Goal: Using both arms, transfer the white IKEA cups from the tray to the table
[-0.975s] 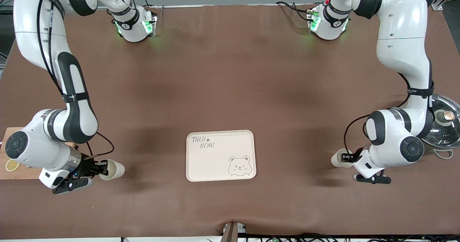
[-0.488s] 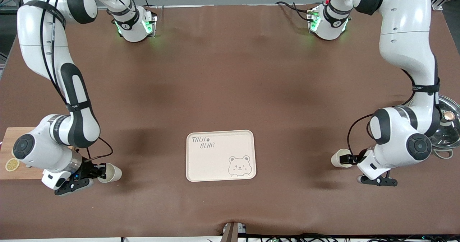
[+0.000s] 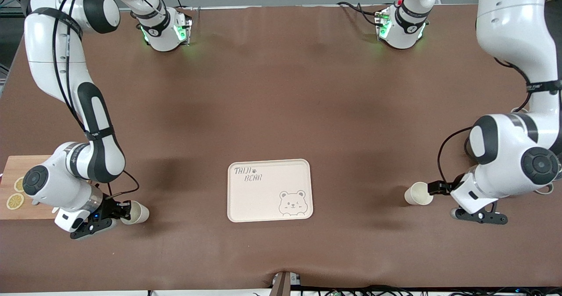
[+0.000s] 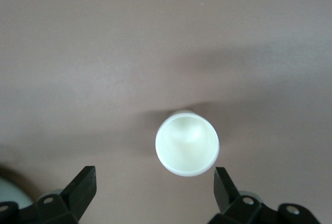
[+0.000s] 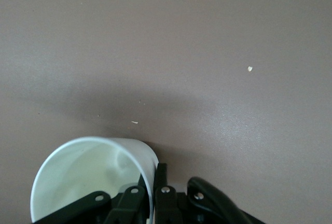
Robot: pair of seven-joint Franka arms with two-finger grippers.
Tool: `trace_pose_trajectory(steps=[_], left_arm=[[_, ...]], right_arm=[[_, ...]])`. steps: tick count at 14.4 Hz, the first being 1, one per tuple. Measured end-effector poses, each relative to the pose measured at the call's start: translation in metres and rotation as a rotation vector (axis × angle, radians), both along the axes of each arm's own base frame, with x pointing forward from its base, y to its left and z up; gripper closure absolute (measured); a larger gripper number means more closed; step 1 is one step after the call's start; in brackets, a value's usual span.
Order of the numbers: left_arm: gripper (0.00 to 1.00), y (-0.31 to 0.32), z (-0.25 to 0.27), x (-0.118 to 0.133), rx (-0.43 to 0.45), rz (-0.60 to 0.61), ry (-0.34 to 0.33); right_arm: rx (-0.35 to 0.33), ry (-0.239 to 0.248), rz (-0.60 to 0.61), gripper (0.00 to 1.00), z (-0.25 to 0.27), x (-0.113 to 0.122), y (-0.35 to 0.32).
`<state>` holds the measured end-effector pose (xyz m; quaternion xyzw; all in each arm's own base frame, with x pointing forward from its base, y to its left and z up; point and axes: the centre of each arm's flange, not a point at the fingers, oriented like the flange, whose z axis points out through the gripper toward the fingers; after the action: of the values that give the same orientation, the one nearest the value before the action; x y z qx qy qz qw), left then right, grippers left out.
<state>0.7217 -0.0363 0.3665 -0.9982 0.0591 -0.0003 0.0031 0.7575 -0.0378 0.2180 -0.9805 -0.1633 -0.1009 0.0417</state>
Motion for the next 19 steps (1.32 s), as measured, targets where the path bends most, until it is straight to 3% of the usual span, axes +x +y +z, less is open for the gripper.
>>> trace_pose_trajectory(steps=[6,9,11,14,16,19], left_arm=[[0.0,0.003,0.099,-0.041,-0.02,0.077,0.078],[0.0,0.004,0.135,-0.06,-0.027,0.105,0.095],[0.0,0.002,0.159,-0.073,-0.034,0.124,0.098],[0.0,-0.009,0.191,-0.093,-0.04,0.151,0.106],[0.0,-0.012,0.208,-0.106,-0.042,0.159,0.116],[0.0,-0.009,0.236,-0.123,-0.05,0.161,0.101]], right_arm=[[0.001,-0.013,0.001,0.31,0.009,0.003,0.0],[0.02,0.059,0.018,0.02,0.021,0.001,0.004],[0.037,0.109,0.027,0.0,0.053,0.001,0.006],[0.063,0.156,0.017,0.0,0.155,-0.013,0.003],[0.086,0.232,-0.014,0.0,0.23,-0.044,0.002],[0.092,0.285,-0.073,0.0,0.314,-0.091,0.005]])
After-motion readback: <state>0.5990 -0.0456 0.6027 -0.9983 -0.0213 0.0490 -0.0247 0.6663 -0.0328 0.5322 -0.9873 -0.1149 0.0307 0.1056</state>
